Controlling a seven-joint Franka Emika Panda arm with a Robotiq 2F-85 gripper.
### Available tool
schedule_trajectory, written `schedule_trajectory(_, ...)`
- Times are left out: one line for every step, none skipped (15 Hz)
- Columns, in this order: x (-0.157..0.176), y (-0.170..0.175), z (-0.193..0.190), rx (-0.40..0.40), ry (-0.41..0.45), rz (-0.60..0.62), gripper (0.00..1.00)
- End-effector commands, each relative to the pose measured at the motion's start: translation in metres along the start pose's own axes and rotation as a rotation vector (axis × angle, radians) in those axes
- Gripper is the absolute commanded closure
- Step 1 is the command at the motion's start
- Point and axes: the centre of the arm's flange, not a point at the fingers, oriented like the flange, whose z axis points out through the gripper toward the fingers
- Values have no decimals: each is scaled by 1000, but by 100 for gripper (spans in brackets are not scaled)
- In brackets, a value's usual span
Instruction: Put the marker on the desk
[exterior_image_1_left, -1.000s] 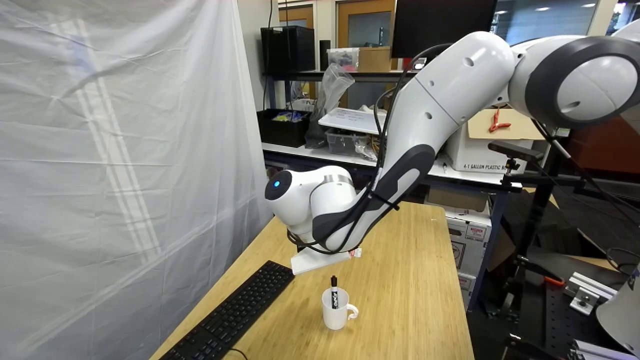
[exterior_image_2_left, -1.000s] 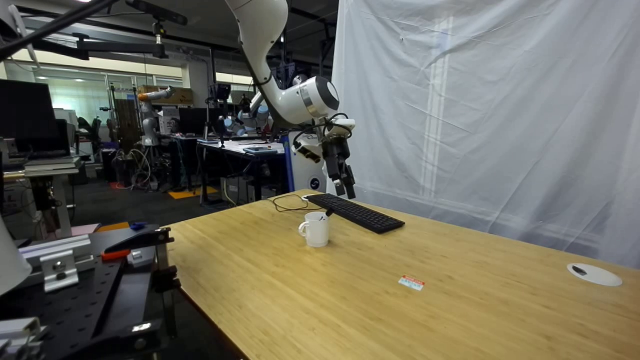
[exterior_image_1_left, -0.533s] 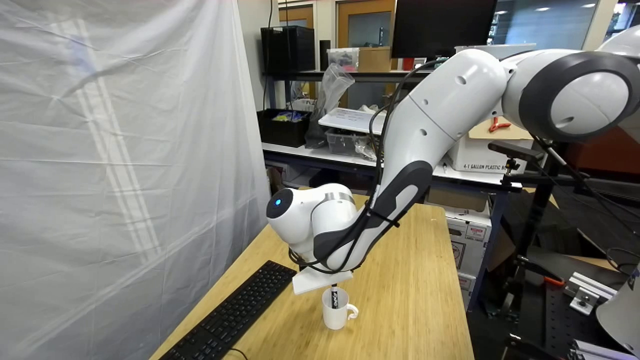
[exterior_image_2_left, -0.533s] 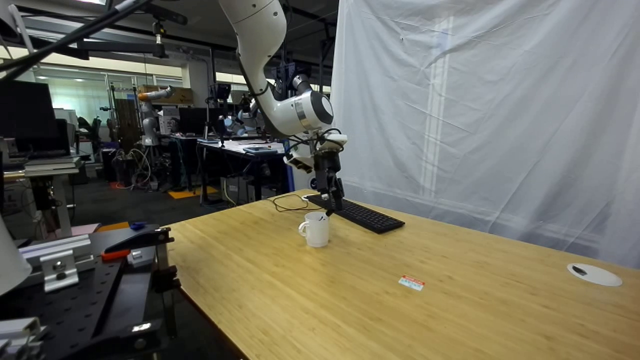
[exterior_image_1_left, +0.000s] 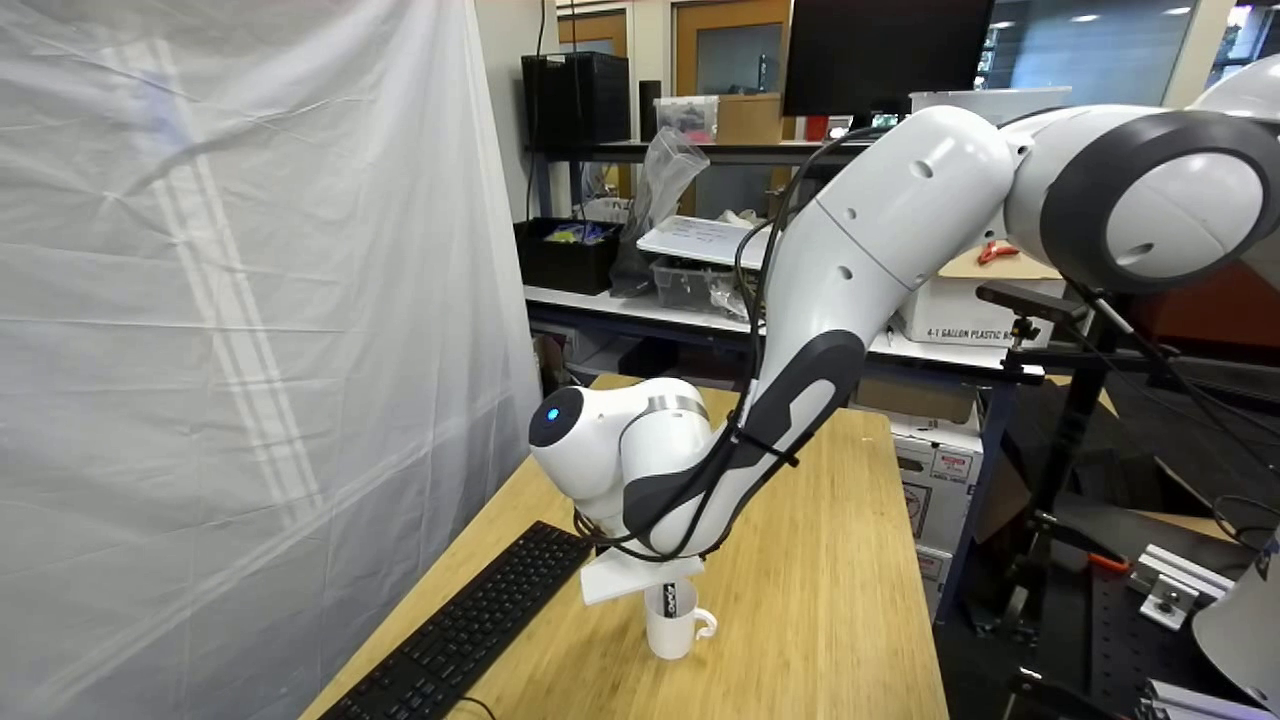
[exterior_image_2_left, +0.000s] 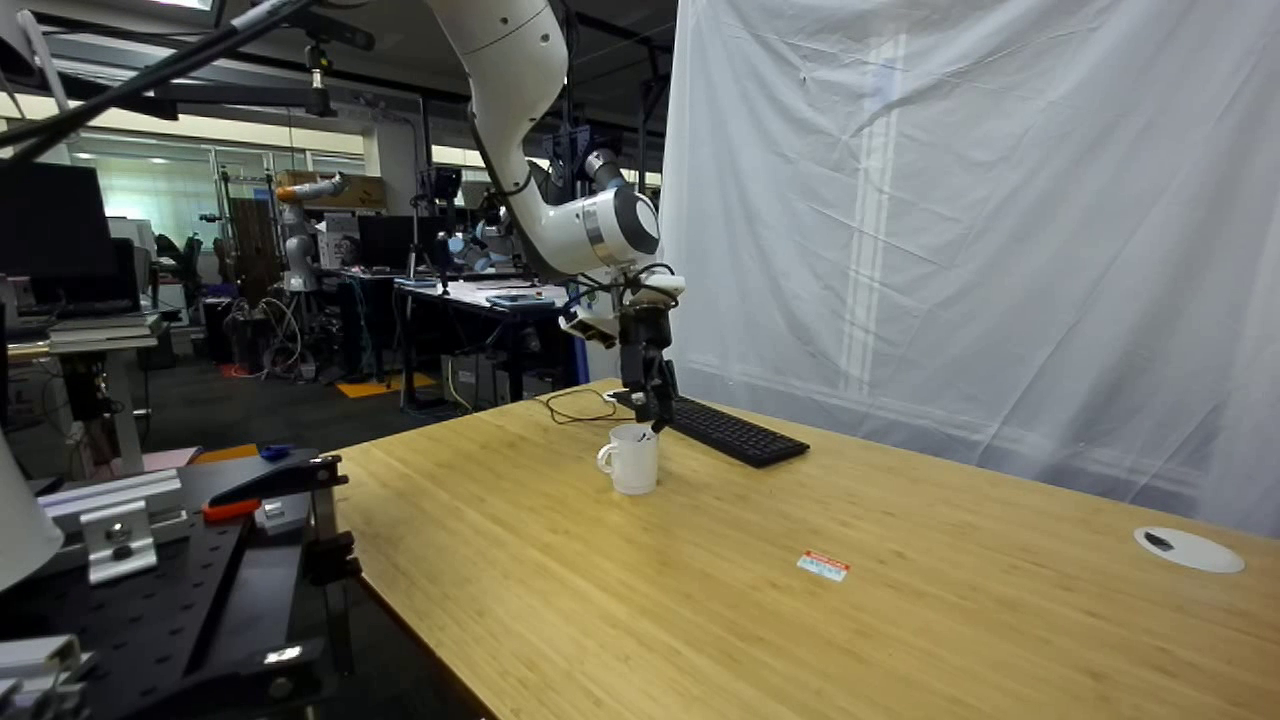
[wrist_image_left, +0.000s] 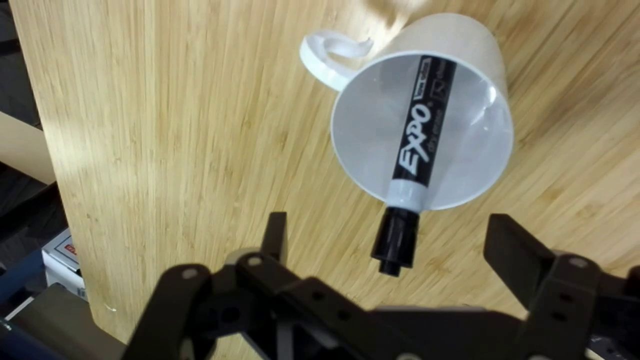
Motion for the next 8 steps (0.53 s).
schedule_trajectory(1, -1, 3, 11, -8, 4, 0)
schedule_trajectory(1, -1, 4, 9, -10, 3, 0)
schedule_trajectory(1, -1, 8, 6, -5, -1, 0)
schedule_trajectory(1, -1, 10, 1, -4, -3, 0)
schedule_trajectory(0, -1, 13, -3, -1, -5, 0)
schedule_trajectory(-1, 0, 15, -5, -1, -7, 0)
schedule_trajectory(-1, 0, 18, -7, -1, -7, 12)
schedule_trajectory(-1, 0, 19, -9, 0, -9, 28)
